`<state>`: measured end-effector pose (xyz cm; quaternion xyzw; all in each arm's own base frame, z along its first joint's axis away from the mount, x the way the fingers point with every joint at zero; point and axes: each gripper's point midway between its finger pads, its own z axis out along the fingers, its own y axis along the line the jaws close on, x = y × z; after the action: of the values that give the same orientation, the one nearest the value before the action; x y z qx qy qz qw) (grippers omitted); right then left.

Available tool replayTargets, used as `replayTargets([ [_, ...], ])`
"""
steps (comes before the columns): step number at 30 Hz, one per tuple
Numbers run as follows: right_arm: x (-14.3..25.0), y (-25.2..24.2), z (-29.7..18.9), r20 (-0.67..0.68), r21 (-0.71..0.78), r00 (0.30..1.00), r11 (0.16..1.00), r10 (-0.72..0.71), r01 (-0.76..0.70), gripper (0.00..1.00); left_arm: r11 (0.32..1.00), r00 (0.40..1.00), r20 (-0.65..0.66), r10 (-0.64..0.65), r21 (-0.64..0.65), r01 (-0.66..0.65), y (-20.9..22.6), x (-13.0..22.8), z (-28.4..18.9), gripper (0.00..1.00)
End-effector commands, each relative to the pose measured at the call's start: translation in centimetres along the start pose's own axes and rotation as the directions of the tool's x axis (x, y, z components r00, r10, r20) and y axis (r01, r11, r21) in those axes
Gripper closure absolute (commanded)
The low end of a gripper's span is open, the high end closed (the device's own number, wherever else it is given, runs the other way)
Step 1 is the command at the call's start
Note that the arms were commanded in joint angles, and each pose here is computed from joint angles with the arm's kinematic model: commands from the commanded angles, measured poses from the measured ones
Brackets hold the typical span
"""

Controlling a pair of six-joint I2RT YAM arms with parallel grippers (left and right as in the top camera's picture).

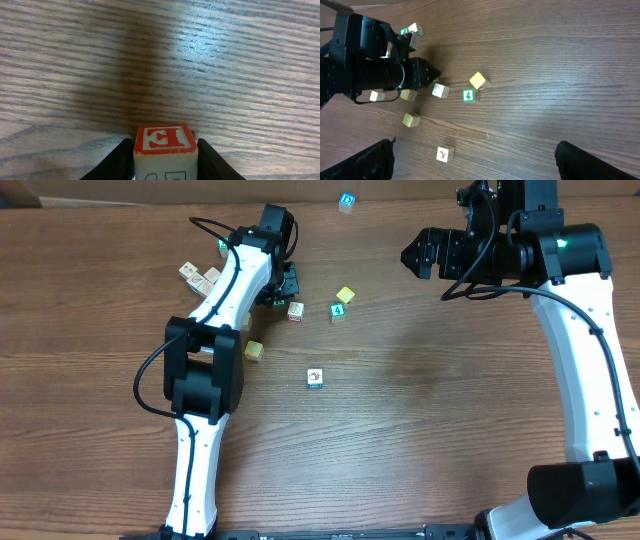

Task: Form a tower
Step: 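Lift the red-lettered block with the left gripper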

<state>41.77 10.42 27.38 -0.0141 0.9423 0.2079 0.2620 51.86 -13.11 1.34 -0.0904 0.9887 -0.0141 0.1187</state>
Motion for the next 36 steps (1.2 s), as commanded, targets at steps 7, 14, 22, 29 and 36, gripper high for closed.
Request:
replayTargets([
  [7,-0.4,0.5,-0.6,0.022,-0.001,1.0,1.0,-0.014,0.014,0.0,1.0,1.0,0.012,-0.006,-0.001,0.006,0.5,-0.8,-0.8,0.71],
  [14,-0.4,0.5,-0.6,0.022,-0.001,1.0,1.0,-0.014,0.014,0.0,1.0,0.999,0.052,0.017,0.016,-0.018,0.1,-2.0,-4.3,0.75],
  [22,-0.4,0.5,-0.6,0.022,-0.001,1.0,1.0,-0.014,0.014,0.0,0.999,0.995,0.095,0.018,0.038,-0.022,0.1,-2.2,-10.8,0.76],
  [29,-0.4,0.5,-0.6,0.022,-0.001,1.0,1.0,-0.014,0.014,0.0,0.999,0.994,0.11,0.018,0.045,-0.023,1.3,-0.4,-17.8,0.8],
  [36,-0.4,0.5,-0.6,0.022,-0.001,1.0,1.0,-0.014,0.014,0.0,0.998,0.994,0.105,0.022,0.051,-0.027,3.0,2.9,-24.4,0.81],
])
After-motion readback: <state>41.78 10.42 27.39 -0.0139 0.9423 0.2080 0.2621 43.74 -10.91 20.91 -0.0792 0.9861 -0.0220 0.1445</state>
